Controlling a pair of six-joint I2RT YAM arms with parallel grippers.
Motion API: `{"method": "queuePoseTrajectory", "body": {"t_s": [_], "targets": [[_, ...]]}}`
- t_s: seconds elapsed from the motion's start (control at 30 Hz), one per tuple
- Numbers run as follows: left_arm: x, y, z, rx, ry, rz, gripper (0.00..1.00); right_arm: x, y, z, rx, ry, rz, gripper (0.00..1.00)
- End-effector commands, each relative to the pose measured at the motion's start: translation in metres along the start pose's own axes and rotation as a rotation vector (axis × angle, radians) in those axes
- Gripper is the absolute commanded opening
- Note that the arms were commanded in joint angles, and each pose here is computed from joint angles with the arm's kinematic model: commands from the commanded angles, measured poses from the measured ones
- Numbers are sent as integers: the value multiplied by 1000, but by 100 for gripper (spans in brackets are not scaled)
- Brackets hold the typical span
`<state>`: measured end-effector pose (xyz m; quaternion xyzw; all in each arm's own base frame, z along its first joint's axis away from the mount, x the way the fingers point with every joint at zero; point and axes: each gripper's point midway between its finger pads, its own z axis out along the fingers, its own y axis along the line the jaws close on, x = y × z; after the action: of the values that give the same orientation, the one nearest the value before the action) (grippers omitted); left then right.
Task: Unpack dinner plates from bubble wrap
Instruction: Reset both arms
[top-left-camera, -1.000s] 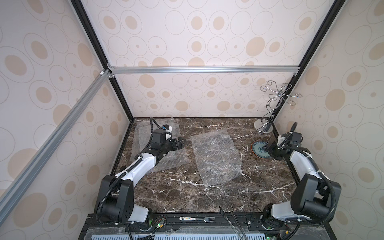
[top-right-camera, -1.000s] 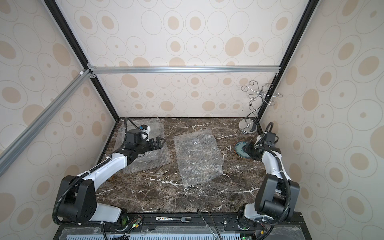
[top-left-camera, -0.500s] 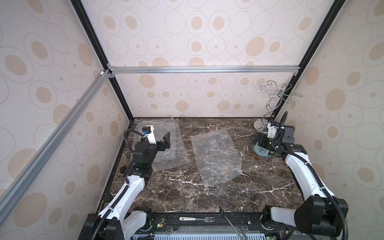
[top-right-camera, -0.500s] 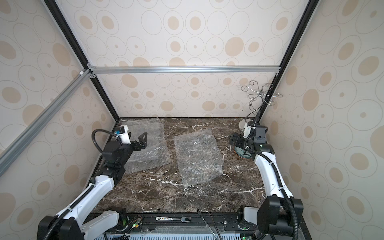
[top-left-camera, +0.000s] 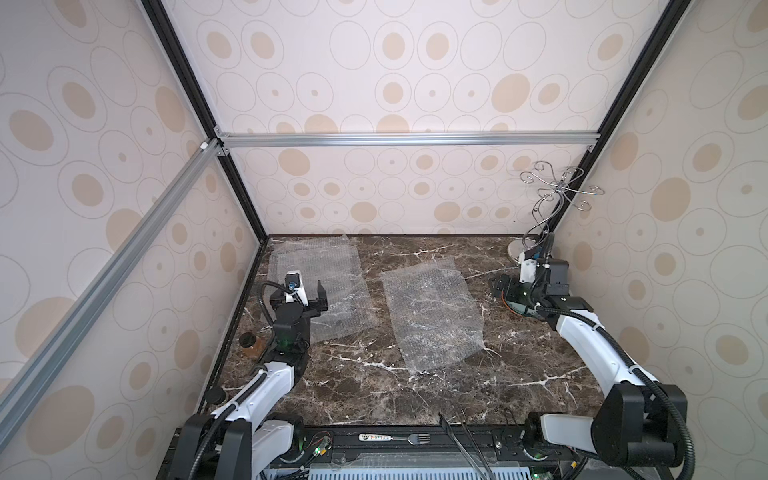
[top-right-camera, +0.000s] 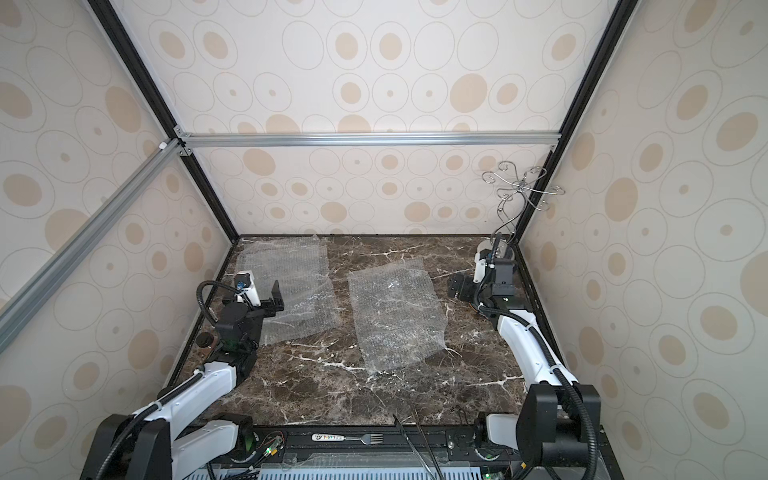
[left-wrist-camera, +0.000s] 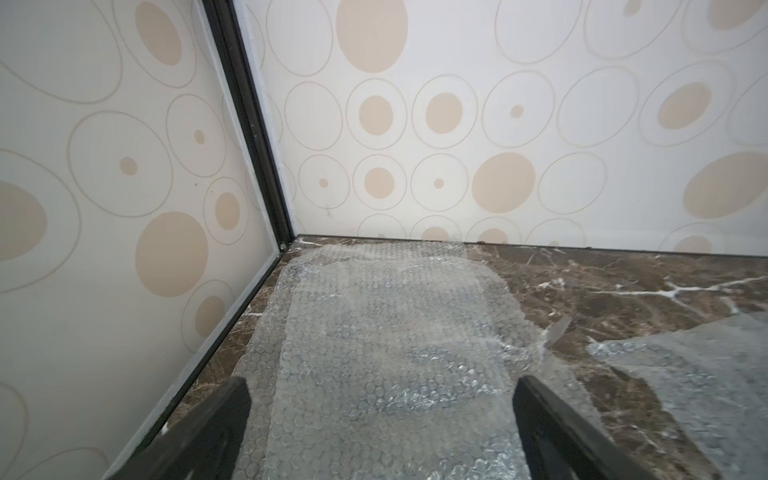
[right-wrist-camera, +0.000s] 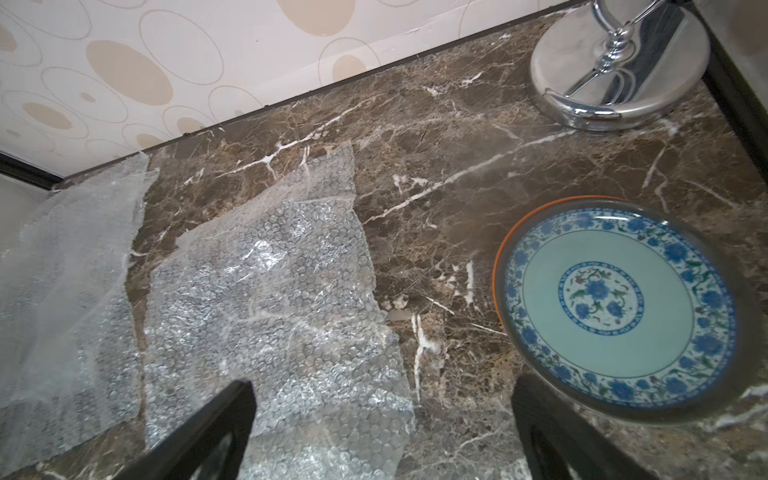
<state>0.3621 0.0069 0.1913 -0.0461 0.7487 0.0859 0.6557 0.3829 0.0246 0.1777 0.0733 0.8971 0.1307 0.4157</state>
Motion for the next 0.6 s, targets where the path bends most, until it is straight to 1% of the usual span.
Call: {"method": "queuePoseTrajectory", "body": {"t_s": [0.0,0.13,0.2,0.3,0.4,0.57], "targets": [[-2,6,2,-38,-76,32,100,-10,-6,6,32,-97,-78,99],[17,10,6,-61,-59,35,100,-10,-14,4,69,-197,-151,99],[24,9,7,-55,-56,34,100,-7,-17,2,79,-225,-196,99],[31,10,9,-50,-51,29,100,2,-22,6,99,-200,-237,99],[39,13,12,-60,-42,28,100,14,-35,15,147,-183,-229,99],[44,16,16,-48,-61,5,100,32,-40,37,133,-164,-262,99]]}}
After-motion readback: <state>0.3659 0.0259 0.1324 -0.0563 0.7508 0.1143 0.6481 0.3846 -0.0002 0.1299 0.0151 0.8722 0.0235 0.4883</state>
